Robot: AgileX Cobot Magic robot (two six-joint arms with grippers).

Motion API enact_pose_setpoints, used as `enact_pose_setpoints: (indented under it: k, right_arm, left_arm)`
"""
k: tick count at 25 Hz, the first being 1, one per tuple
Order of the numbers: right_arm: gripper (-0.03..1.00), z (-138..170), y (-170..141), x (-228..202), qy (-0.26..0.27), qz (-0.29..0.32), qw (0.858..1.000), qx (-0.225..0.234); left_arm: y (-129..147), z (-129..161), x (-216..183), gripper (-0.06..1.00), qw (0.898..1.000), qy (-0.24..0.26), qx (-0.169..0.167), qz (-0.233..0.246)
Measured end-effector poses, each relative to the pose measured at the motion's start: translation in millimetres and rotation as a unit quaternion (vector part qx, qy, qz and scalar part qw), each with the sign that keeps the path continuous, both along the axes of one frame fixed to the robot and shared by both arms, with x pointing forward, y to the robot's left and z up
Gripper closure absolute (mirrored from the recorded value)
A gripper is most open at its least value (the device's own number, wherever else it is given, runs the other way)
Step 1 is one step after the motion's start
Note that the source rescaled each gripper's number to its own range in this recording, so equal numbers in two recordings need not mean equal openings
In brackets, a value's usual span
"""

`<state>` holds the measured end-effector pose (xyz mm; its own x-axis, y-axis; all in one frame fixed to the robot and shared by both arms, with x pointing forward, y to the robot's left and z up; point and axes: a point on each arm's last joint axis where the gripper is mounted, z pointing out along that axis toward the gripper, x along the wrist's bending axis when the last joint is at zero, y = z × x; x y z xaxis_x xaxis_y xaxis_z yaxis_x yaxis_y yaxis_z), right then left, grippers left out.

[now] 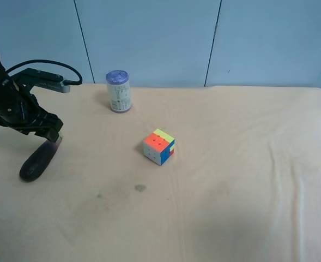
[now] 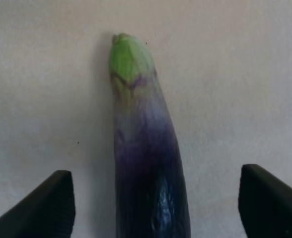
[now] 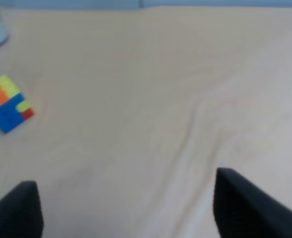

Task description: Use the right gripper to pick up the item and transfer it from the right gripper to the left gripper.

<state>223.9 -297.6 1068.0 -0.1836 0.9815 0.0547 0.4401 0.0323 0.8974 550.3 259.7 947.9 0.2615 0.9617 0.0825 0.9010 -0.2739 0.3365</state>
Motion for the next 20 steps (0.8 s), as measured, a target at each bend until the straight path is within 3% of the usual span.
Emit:
enact_pose_setpoints:
  k: [4, 10, 14, 20]
  right_arm:
    - [0.42, 0, 1, -1, -0.003, -0.051, 0.999, 0.000]
    - [0.42, 0, 3, -1, -0.005, -0.089, 0.996, 0.000]
    - [0.42, 0, 3, -1, -0.005, -0.090, 0.996, 0.000]
    - [0.42, 0, 3, -1, -0.005, -0.090, 0.996, 0.000]
  left_arm:
    - [0, 0, 0, 0.28, 1.000, 0.001, 0.000, 0.000]
    - [1, 11, -7, 0.00, 1.000, 0.010, 0.002, 0.002]
    - [4, 35, -21, -0.03, 1.000, 0.005, 0.000, 0.011]
    - [10, 95, -64, -0.03, 0.999, -0.021, -0.008, 0.028]
